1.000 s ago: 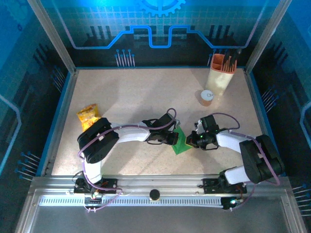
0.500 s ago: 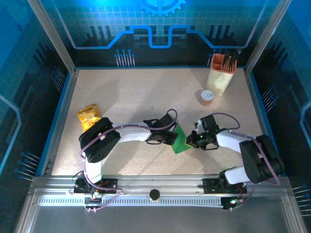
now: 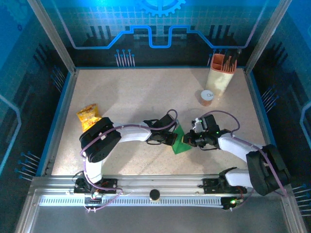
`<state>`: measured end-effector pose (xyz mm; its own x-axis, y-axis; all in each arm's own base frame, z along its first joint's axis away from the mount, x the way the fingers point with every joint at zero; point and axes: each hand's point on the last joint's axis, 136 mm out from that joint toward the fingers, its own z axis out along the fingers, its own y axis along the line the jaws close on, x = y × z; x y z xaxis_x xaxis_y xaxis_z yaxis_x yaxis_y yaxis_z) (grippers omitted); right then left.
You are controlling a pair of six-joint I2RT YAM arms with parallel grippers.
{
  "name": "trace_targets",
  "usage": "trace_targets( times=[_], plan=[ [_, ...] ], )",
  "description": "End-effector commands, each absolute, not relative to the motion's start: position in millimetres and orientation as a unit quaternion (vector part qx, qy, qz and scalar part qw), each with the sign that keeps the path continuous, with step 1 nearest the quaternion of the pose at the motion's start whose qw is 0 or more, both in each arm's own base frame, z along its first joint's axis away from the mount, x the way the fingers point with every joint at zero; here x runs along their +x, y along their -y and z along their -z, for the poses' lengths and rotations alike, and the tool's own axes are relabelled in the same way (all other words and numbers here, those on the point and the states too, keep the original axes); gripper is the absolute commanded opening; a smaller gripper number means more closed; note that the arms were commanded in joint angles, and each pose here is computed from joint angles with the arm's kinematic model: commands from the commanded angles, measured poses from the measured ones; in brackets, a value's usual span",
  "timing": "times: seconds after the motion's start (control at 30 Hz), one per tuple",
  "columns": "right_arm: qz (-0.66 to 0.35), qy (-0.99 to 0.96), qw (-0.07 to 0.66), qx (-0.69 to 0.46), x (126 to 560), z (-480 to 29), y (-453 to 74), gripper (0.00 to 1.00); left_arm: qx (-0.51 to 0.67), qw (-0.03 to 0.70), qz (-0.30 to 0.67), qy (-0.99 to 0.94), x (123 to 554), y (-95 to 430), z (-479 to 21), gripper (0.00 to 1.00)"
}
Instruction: Fold a paper plane with a square sheet of paper (pick it up from the middle)
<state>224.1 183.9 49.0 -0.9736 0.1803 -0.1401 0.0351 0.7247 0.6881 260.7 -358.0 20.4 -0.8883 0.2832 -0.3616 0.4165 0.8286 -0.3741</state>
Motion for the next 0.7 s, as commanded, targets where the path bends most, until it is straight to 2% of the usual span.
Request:
trace_targets(
  times=[0.0, 0.17, 0.67],
  plan=[
    [-0.391, -0.916, 0.083, 0.033, 211.0, -59.7, -202.9, 0.05, 0.187, 0.139, 0.236, -0.943, 258.7, 363.4, -20.3, 0.0],
    [-0.383, -0.921, 0.071, 0.027, 192.3, -49.8, -216.2, 0.02, 0.184, 0.138, 0.237, -0.944, 258.4, 363.7, -18.9, 0.0],
    [-0.395, -0.916, 0.059, 0.04, 180.4, -33.3, -226.0, 0.01, 0.185, 0.137, 0.242, -0.943, 258.0, 365.8, -19.3, 0.0]
  ],
)
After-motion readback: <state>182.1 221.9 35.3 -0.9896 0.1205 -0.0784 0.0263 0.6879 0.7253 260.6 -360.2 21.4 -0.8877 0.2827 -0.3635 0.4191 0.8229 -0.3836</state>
